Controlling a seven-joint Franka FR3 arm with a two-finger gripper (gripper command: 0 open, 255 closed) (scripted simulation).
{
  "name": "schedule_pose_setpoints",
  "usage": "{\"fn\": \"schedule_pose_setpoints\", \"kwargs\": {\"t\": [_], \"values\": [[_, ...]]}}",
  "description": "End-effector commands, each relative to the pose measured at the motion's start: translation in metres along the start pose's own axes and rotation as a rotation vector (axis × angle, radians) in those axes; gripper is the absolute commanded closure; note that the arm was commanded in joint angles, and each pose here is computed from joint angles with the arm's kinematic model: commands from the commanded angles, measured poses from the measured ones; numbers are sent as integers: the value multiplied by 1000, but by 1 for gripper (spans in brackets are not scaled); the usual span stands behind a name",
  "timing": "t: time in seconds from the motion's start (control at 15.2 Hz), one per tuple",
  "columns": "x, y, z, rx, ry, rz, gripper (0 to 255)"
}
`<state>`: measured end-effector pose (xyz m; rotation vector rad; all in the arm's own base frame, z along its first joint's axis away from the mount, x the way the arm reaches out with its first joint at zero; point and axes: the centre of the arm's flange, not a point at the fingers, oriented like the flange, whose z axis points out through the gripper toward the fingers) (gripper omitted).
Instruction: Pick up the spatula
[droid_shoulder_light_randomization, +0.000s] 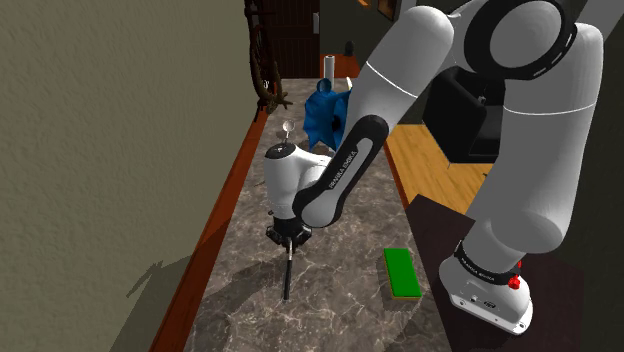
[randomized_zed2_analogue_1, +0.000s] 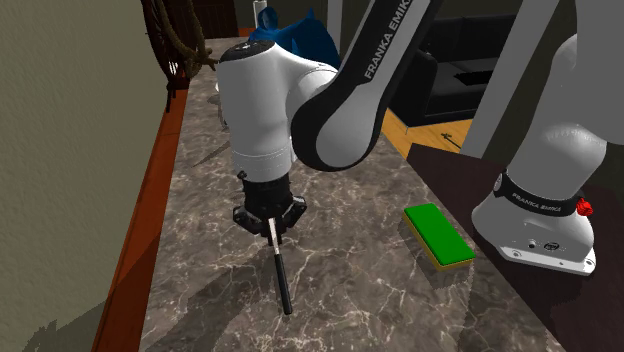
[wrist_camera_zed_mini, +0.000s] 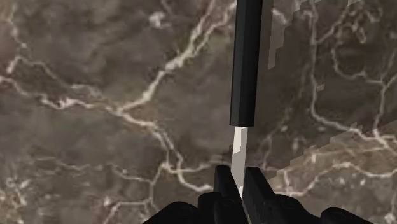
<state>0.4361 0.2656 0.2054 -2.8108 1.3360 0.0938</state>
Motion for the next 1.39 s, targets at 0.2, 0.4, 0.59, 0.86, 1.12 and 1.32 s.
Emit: {"fn": "schedule_pose_setpoints", "kwargs": {"t": [0.2, 0.4, 0.59, 0.86, 1.12, 1.32], "values": [[0, 0, 0, 0, 0, 0, 255], [-1, 0, -16, 0, 0, 0, 255], [-2, 0, -31, 0, 0, 0, 255], [-4, 0, -53, 0, 0, 0, 255], [-5, 0, -74, 0, 0, 0, 255], [-6, 0, -80, 0, 0, 0, 255]]}}
